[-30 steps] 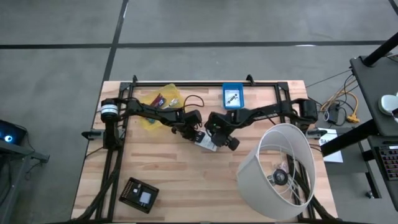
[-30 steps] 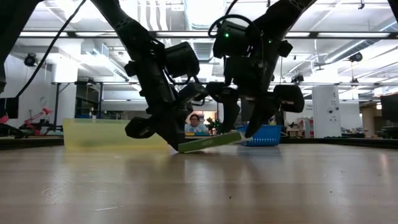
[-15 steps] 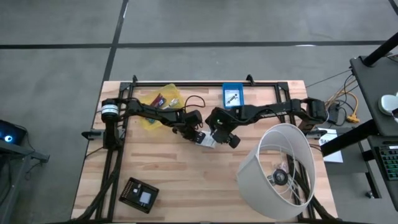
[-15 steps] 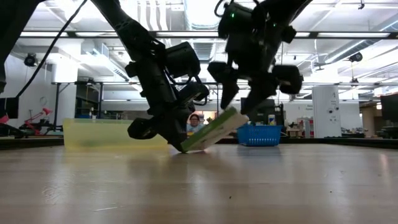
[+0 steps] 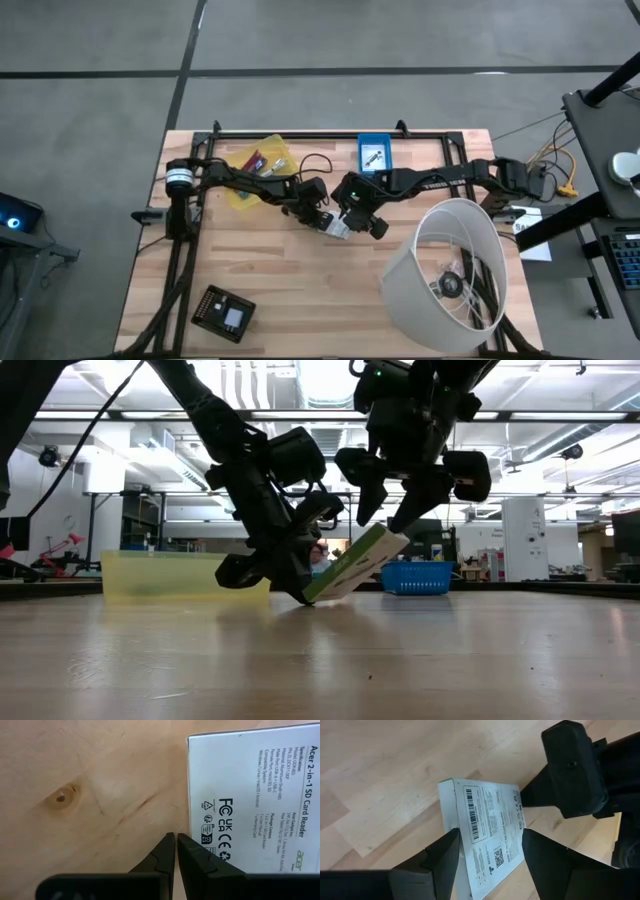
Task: Pick and place items into bin
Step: Put the card reader box into the blue bin
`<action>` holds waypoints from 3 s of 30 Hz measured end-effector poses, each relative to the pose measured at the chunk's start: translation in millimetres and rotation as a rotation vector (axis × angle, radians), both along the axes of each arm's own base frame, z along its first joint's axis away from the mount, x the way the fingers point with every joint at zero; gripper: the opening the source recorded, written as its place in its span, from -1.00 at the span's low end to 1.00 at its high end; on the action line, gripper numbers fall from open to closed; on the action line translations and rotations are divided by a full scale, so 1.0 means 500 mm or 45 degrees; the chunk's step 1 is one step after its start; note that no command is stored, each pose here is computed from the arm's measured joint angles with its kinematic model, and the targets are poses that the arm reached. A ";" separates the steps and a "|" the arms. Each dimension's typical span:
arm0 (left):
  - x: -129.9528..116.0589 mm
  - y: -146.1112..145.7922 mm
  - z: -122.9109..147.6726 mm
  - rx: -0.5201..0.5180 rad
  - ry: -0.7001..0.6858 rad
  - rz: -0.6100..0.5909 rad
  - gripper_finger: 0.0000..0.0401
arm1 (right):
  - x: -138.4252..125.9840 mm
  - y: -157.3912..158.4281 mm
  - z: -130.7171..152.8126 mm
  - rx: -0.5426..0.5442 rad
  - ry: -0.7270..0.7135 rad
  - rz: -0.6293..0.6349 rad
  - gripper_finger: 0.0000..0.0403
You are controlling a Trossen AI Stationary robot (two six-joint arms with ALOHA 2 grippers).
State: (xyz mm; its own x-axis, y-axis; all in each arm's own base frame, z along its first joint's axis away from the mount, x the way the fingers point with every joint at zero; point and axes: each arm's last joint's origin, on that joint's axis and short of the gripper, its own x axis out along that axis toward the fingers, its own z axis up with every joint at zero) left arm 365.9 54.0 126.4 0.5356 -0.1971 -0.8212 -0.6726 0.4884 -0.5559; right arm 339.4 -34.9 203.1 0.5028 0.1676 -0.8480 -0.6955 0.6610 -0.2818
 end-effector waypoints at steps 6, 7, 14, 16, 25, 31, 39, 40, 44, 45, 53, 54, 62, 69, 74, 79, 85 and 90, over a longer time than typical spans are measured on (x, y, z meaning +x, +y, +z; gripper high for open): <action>0.000 0.000 -0.001 0.001 -0.002 0.001 -0.95 | 0.000 0.000 0.000 -0.012 -0.003 0.014 0.00; 0.000 0.000 -0.001 0.001 -0.007 0.002 -0.95 | 0.000 0.000 0.000 -0.018 -0.005 0.022 0.00; 0.002 0.000 0.000 -0.008 -0.028 -0.008 -0.95 | 0.000 0.000 0.000 -0.026 -0.008 0.033 0.00; 0.002 0.000 0.000 -0.009 -0.030 -0.009 -0.95 | 0.001 0.000 0.000 -0.026 -0.010 0.032 0.00; 0.003 0.000 0.001 0.008 -0.046 -0.042 -0.95 | 0.023 -0.005 0.042 -0.046 -0.118 0.000 0.00; 0.005 0.000 0.002 0.008 -0.060 -0.042 -0.95 | 0.026 -0.006 0.048 -0.054 -0.128 0.005 0.00; 0.009 -0.002 0.004 -0.005 -0.110 -0.107 -0.95 | 0.025 -0.005 0.047 -0.046 -0.123 0.020 0.00; 0.010 -0.002 0.004 -0.006 -0.126 -0.119 -0.95 | 0.024 -0.004 0.049 -0.044 -0.128 0.023 0.00; 0.014 -0.003 0.005 -0.013 -0.158 -0.134 -0.95 | 0.024 -0.004 0.056 -0.054 -0.150 0.018 0.00; 0.015 -0.003 0.006 -0.014 -0.166 -0.137 -0.95 | 0.023 -0.006 0.058 -0.063 -0.154 0.011 0.00; 0.017 -0.006 0.008 -0.017 -0.182 -0.146 -0.94 | 0.027 -0.010 0.057 -0.081 -0.181 -0.004 0.00; 0.017 -0.005 0.009 -0.015 -0.184 -0.144 -0.94 | 0.027 -0.009 0.057 -0.076 -0.177 -0.006 0.00; 0.016 -0.004 0.008 -0.004 -0.180 -0.144 -0.94 | 0.027 -0.009 0.057 -0.054 -0.175 -0.022 0.00; 0.014 -0.004 0.006 -0.002 -0.170 -0.141 -0.95 | 0.026 -0.009 0.059 -0.043 -0.171 -0.036 0.00; 0.014 -0.004 0.007 -0.002 -0.171 -0.141 -0.95 | 0.025 -0.009 0.065 -0.031 -0.181 -0.052 0.00; 0.013 -0.004 0.007 -0.003 -0.171 -0.141 -0.95 | 0.025 -0.009 0.066 -0.029 -0.182 -0.053 0.00; 0.013 -0.005 0.007 -0.007 -0.171 -0.146 -0.95 | 0.025 -0.008 0.066 -0.029 -0.182 -0.052 0.00; 0.013 -0.008 0.006 -0.008 -0.170 -0.150 -0.95 | 0.002 -0.006 0.059 -0.015 -0.030 -0.044 0.00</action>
State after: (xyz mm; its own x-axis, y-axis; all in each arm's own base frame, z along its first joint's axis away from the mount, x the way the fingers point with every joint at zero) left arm 372.5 50.1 129.7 0.6130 -0.2697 -0.7426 -0.5308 0.5555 -0.6400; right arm 340.4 -37.8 232.6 0.5281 0.1395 -0.8376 -0.6652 0.6810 -0.3060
